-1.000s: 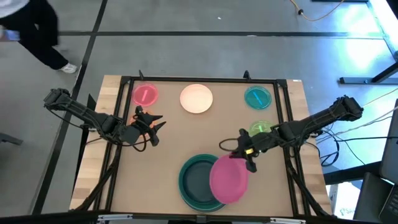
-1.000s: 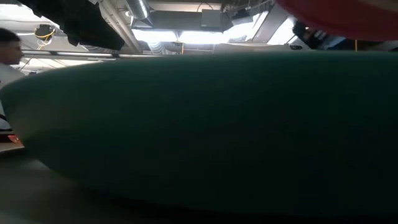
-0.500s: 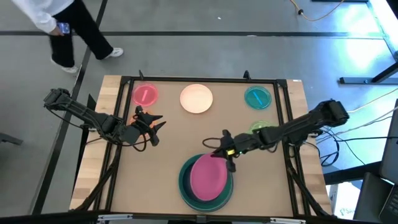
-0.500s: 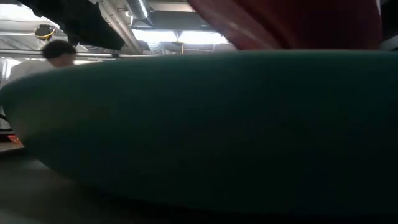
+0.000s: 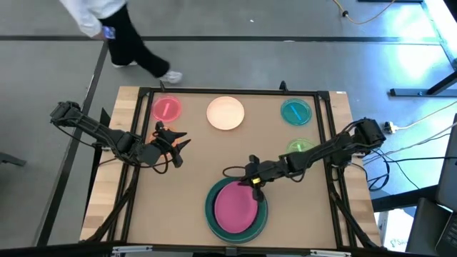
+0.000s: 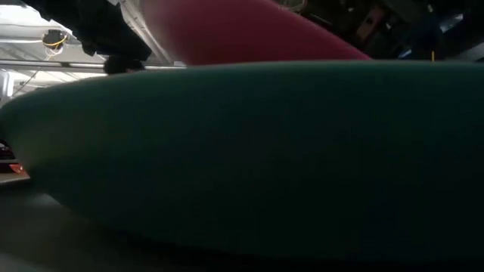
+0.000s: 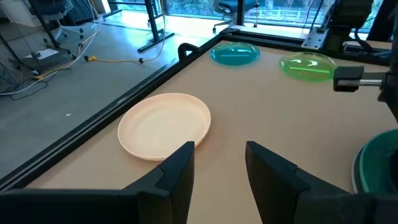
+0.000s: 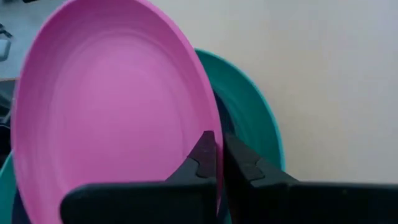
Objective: Stack plastic plates
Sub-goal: Stack the pink plate on top of the dark blue plate, then stack the light orange plate on top of the pink plate
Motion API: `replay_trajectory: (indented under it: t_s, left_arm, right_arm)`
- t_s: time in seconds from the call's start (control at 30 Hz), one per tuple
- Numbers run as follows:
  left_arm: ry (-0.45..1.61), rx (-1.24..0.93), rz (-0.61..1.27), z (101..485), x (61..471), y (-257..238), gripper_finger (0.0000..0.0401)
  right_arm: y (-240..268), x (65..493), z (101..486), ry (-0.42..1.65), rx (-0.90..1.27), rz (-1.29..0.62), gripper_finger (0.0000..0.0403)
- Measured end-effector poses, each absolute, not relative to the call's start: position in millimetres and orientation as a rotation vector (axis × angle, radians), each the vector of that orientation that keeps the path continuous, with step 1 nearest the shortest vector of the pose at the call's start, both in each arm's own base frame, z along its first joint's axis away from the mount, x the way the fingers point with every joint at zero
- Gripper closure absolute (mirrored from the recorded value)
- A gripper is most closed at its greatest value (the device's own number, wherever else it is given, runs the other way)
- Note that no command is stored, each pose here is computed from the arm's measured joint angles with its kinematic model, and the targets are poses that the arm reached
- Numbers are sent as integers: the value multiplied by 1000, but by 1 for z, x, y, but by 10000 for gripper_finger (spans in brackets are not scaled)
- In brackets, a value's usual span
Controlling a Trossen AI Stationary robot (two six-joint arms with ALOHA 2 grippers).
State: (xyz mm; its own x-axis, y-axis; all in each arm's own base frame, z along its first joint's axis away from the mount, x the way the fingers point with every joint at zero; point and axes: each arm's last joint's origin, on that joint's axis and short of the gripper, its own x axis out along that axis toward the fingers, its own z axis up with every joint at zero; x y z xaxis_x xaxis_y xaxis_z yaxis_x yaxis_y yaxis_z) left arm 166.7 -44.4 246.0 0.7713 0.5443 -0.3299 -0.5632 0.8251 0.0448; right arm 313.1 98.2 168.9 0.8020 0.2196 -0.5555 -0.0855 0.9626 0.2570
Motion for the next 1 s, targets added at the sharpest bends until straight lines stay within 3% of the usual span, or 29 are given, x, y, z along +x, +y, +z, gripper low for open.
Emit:
replay_trajectory:
  t_s: [0.13,0.53,1.0]
  left_arm:
    - [340,-58,601,246,167,-44,264]
    - [340,-57,601,246,167,-44,264]
    - [448,24,554,226,201,-39,264]
  right_arm:
    - [100,314,163,643,234,193,387]
    - [88,315,166,641,171,174,272]
    - [68,315,196,656,-88,42,268]
